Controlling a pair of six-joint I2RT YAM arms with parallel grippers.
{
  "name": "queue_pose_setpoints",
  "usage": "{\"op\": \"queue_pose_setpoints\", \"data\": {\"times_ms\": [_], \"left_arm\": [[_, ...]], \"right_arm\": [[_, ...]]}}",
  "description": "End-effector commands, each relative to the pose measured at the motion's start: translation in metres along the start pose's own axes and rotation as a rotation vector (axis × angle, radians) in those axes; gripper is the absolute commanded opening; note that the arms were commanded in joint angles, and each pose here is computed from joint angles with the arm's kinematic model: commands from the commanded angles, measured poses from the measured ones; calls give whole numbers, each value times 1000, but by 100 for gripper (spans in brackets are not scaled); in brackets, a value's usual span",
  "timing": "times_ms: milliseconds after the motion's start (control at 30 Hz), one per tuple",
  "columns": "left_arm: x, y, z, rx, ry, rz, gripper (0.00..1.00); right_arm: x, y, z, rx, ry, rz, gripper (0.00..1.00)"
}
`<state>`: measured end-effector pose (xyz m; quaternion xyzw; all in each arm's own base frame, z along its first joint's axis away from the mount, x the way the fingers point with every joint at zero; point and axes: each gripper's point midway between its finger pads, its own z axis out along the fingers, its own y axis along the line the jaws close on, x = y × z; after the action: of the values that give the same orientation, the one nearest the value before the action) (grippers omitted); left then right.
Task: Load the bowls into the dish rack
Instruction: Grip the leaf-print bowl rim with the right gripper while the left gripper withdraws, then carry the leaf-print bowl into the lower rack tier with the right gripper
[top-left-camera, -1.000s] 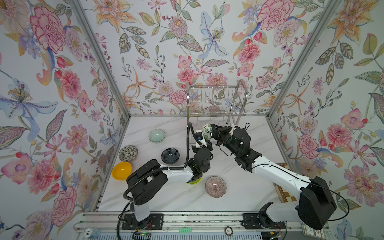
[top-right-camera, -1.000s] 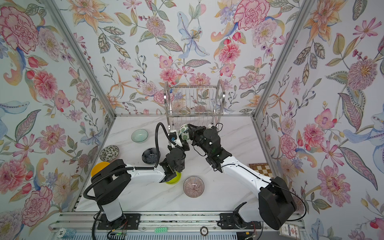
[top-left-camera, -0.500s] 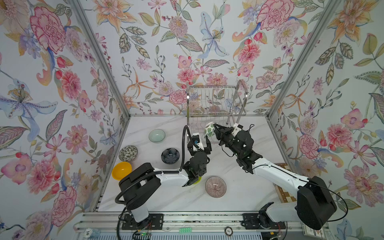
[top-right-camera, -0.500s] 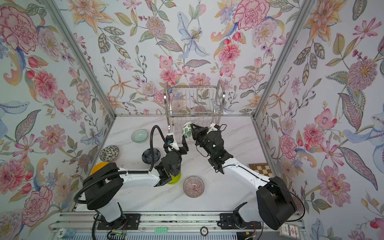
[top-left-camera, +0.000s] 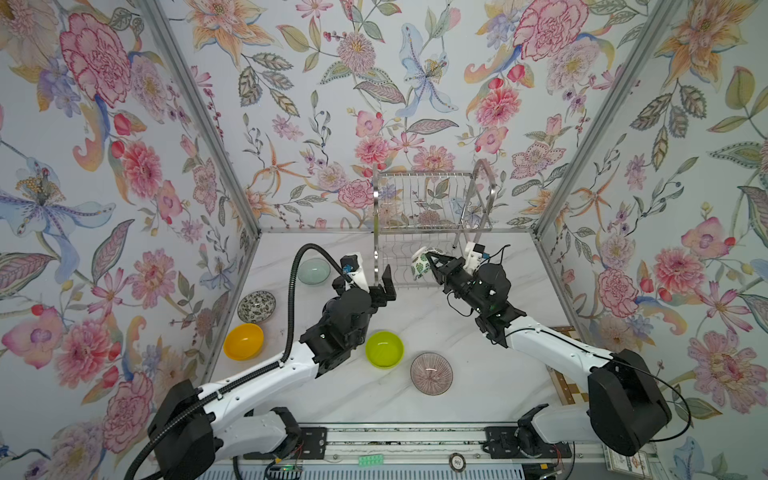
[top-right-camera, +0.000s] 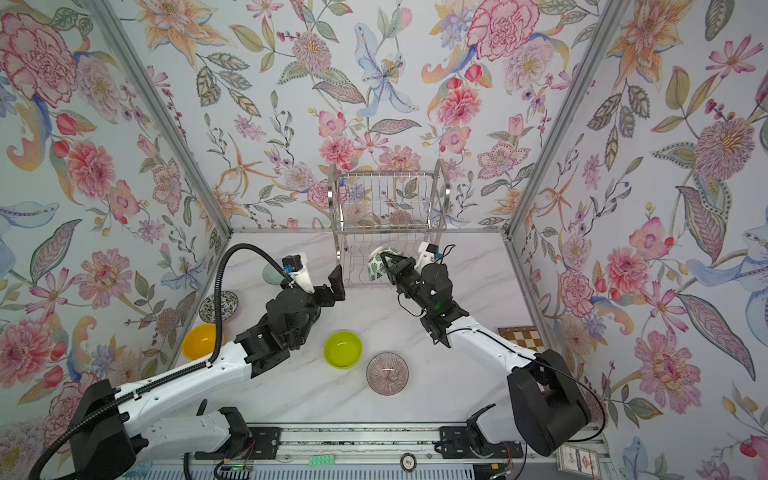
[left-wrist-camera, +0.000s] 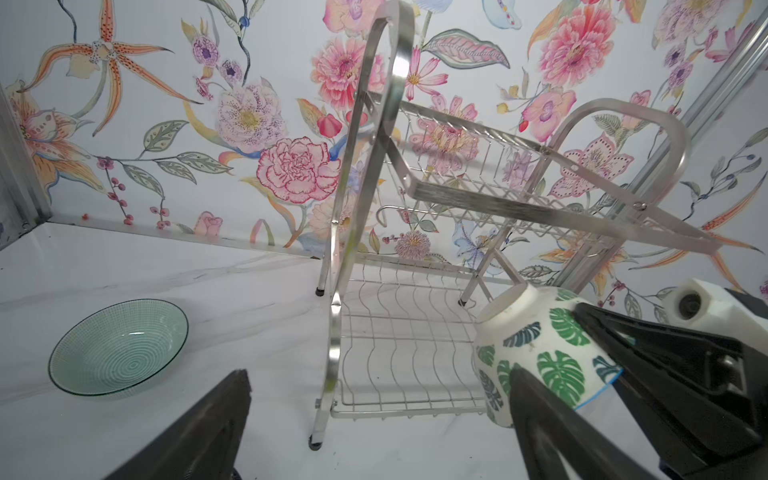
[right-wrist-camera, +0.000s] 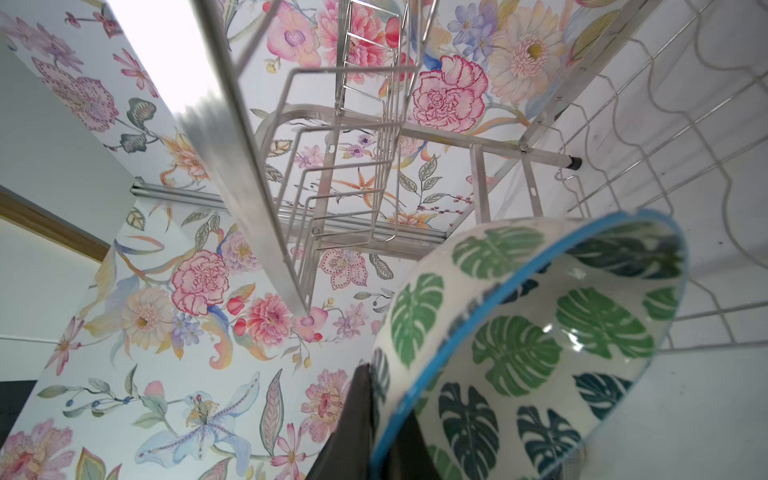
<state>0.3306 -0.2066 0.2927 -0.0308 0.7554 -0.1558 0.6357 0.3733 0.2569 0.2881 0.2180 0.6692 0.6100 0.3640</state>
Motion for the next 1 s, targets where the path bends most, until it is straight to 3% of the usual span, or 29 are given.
{"op": "queue_pose_setpoints", "data": {"times_ms": [0, 233, 433, 667, 967], "left_arm": [[20, 16, -4, 68, 178, 0, 99], [7, 81, 23, -23, 241, -51, 99], [5, 93, 69, 78, 340, -179, 99], [24, 96, 128, 89, 510, -194, 99], [28, 95, 146, 221, 493, -327, 99]], "right_arm": [[5, 13, -4, -84, 47, -156, 0], [9, 10, 1, -135, 90, -363, 0], [6, 6, 14, -188, 102, -464, 0], [3, -7, 37, -264, 107, -460, 0], [-1, -31, 75, -286, 131, -454, 0]]}}
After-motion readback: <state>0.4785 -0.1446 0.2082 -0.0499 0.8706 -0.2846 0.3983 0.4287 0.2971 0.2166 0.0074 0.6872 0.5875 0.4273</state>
